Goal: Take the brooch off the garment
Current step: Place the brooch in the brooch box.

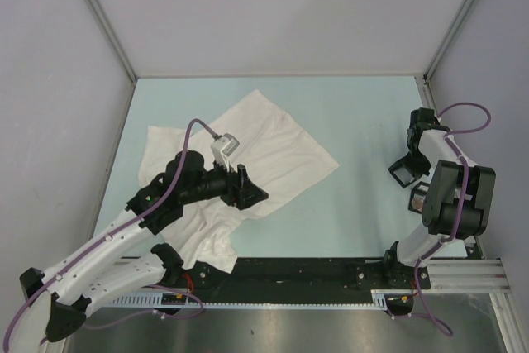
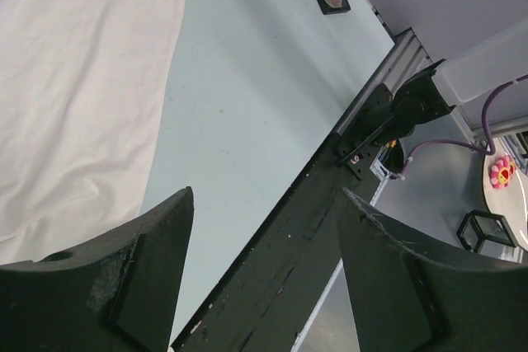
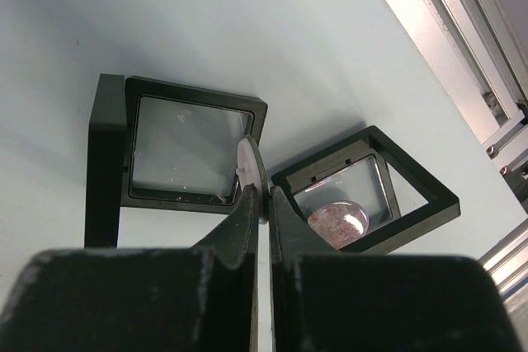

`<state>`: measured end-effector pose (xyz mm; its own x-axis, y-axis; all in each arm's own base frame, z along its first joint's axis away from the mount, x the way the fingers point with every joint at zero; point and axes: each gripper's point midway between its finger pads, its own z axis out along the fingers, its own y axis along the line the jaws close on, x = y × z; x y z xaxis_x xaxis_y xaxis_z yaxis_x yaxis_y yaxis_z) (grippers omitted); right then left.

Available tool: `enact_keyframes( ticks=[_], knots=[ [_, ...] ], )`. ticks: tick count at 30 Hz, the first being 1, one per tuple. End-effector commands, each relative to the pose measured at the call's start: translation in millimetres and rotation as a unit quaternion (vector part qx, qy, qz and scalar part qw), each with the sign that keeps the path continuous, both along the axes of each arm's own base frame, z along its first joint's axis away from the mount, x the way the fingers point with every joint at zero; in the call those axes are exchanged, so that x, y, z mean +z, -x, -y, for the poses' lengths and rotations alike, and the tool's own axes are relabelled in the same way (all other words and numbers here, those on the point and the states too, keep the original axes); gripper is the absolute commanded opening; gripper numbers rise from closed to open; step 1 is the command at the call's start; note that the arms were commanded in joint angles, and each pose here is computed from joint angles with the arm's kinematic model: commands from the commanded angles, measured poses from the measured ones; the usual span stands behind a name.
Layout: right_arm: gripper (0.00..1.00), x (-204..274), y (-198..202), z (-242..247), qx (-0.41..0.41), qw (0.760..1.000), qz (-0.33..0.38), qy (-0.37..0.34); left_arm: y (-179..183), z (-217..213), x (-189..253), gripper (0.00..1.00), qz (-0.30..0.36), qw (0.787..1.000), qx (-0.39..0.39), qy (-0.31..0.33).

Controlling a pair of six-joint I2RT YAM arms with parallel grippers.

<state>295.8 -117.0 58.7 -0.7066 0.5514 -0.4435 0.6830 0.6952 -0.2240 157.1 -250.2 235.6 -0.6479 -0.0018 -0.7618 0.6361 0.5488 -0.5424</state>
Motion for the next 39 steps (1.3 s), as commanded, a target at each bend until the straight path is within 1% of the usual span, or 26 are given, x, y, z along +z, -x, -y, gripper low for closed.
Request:
enact_keyframes(
  ticks=[1, 4, 10, 14, 20, 27, 30, 34, 39],
  knots=[
    [0.01, -4, -3, 2, 0.005, 1.000, -0.005, 0.010, -1, 4, 5, 0.73, 0.010, 1.000, -0.011, 0.014],
    [0.04, -8, -3, 0, 0.009, 1.000, -0.010, 0.004, -2, 3, 6, 0.73, 0.010, 1.000, -0.011, 0.014],
    [0.08, -6, -8, -3, 0.013, 1.000, 0.004, -0.003, -2, 4, 4, 0.73, 0.007, 1.000, -0.012, 0.015],
    [0.15, -4, -11, -5, 0.016, 1.000, 0.011, -0.009, -1, 4, 3, 0.73, 0.005, 1.000, -0.014, 0.017],
    [0.22, -3, -17, -11, 0.026, 0.999, 0.025, -0.027, -1, 4, 2, 0.73, 0.002, 1.000, -0.013, 0.017],
    [0.22, 0, -19, -13, 0.028, 0.998, 0.035, -0.032, 0, 4, 1, 0.73, 0.000, 1.000, -0.015, 0.019],
    [0.26, 3, -20, -12, 0.029, 0.998, 0.042, -0.032, 1, 5, 1, 0.73, -0.002, 1.000, -0.018, 0.022],
    [0.36, 8, -24, -15, 0.034, 0.997, 0.054, -0.037, 1, 5, -1, 0.73, -0.005, 1.000, -0.018, 0.022],
    [0.42, 17, -28, -17, 0.036, 0.996, 0.075, -0.044, 1, 5, 0, 0.74, -0.003, 1.000, -0.018, 0.025]
  ],
)
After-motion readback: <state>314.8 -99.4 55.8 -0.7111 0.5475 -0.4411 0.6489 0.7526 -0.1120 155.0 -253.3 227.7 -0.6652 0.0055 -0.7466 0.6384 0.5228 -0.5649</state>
